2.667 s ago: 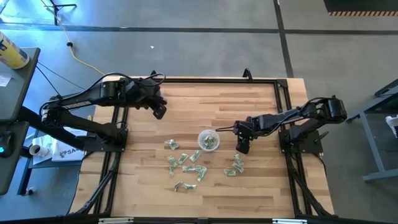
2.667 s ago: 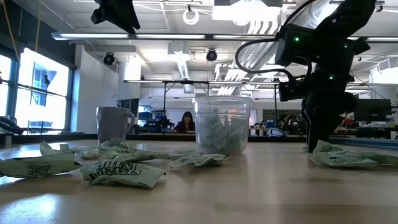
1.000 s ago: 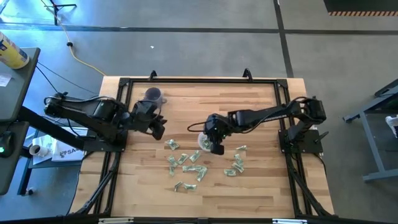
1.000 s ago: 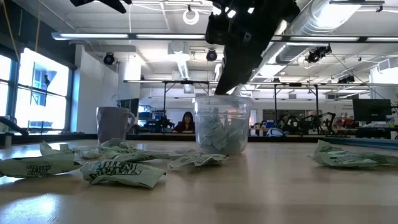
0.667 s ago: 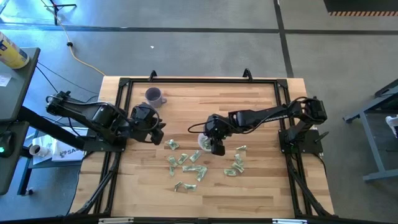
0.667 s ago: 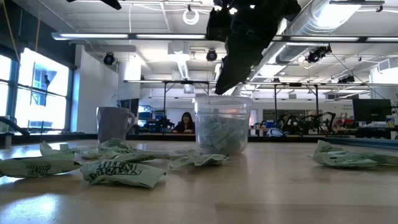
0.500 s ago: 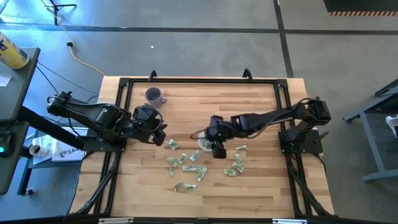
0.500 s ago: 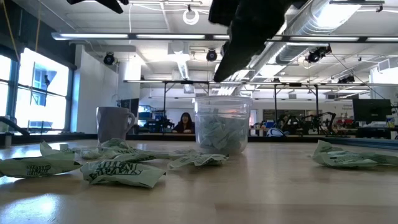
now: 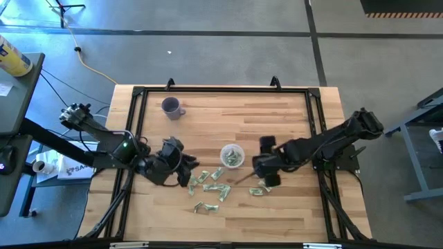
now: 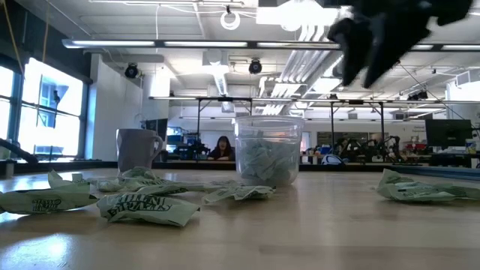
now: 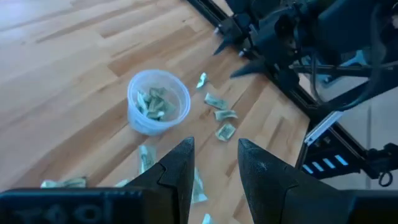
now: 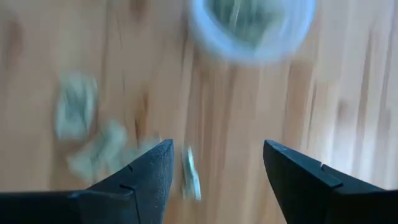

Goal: Pick and place Stevia / Truvia into bins
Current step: Put the stevia packet into the transparent container

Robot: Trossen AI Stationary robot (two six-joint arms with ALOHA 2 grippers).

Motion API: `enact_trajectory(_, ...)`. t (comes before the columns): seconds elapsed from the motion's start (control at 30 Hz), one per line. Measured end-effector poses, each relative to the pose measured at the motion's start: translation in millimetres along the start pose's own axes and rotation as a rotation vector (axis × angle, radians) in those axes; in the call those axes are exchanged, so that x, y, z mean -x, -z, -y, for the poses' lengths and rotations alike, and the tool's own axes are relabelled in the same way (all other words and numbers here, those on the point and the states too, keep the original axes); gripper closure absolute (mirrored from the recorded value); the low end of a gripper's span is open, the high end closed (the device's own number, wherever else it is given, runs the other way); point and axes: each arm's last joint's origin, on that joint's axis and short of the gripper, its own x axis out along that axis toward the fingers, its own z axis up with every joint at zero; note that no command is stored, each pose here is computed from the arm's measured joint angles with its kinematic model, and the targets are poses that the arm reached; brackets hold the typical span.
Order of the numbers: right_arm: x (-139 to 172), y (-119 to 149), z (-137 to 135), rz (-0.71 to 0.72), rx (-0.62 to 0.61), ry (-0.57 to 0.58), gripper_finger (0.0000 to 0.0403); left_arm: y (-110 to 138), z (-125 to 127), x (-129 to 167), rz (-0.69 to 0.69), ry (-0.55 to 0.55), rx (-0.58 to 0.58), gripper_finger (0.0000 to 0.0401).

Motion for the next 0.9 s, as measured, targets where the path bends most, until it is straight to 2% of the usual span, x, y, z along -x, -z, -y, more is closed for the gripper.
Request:
enact_trajectory(0.13,-17.4,20.2,-7.3,-0.097,0.048,0.006,0.0164,10.4,6.8,-4.6,0.016,-0.005,0.013,0.0245)
enact_trajectory(0.3,-50.4,42.6,-12.3,-0.131,0.100,-0.059,0.0165,18.8,11.7,-13.8,-0.005,-0.008,0.019,0.0245)
enact_trajectory(0.43,-69.8,51.3,-7.4,-0.120,0.047,-0.124,0.0165,20.5,10.8,-16.4,-0.010,-0.025,0.001,0.0245)
enact_trajectory(0.67,-87.8,55.2,7.0,-0.095,-0.065,-0.171,0.0165,8.4,4.4,-24.8,0.027,-0.070,-0.040,0.0245)
enact_trajectory(0.73,-94.1,59.1,11.0,-0.094,-0.097,-0.170,0.0167,4.5,1.0,-28.8,-0.006,-0.076,-0.055,0.0245)
enact_trajectory(0.9,-106.1,71.2,21.5,-0.140,-0.244,-0.200,0.0207,-9.2,-10.1,-41.5,-0.087,-0.091,-0.058,0.0245)
